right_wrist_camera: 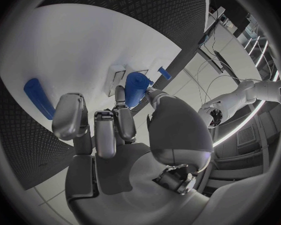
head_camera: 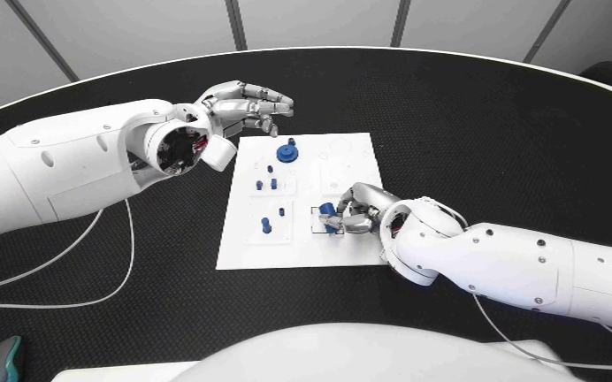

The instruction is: Assemble the parts on the task board

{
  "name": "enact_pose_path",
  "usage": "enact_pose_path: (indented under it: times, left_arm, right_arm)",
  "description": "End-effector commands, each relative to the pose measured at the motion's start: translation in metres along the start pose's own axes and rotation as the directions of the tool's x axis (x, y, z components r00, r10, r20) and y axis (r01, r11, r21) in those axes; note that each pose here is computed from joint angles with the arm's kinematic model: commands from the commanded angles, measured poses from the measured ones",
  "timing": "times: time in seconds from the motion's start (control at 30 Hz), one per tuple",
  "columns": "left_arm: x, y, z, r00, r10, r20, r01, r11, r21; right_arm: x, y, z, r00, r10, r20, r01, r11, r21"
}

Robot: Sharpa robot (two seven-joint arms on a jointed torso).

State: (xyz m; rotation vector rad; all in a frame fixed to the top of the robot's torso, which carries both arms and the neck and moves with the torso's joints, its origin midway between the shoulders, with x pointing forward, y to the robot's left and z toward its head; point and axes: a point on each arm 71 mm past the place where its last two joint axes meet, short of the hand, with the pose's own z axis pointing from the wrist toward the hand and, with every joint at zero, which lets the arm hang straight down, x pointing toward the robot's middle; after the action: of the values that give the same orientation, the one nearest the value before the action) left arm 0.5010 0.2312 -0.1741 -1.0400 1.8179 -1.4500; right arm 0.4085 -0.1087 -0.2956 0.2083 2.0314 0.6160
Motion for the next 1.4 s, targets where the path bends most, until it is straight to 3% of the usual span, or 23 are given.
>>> enact_pose_path:
  times: [0.03, 1.4]
  left_arm:
    - [0.0000, 0.0000, 0.0000, 1.000, 0.000, 0.000, 0.000, 1.000, -0.001]
    - [0.0000, 0.0001, -0.0005, 1.000, 0.000, 0.001, 0.000, 1.000, -0.004]
  right_arm:
    - [-0.0002, 0.0006, 0.0012, 1.000, -0.003, 0.000, 0.003, 1.000, -0.001]
    - [0.0001, 0.0067, 0.0026, 1.000, 0.001, 0.008, -0.001, 1.000, -0.021]
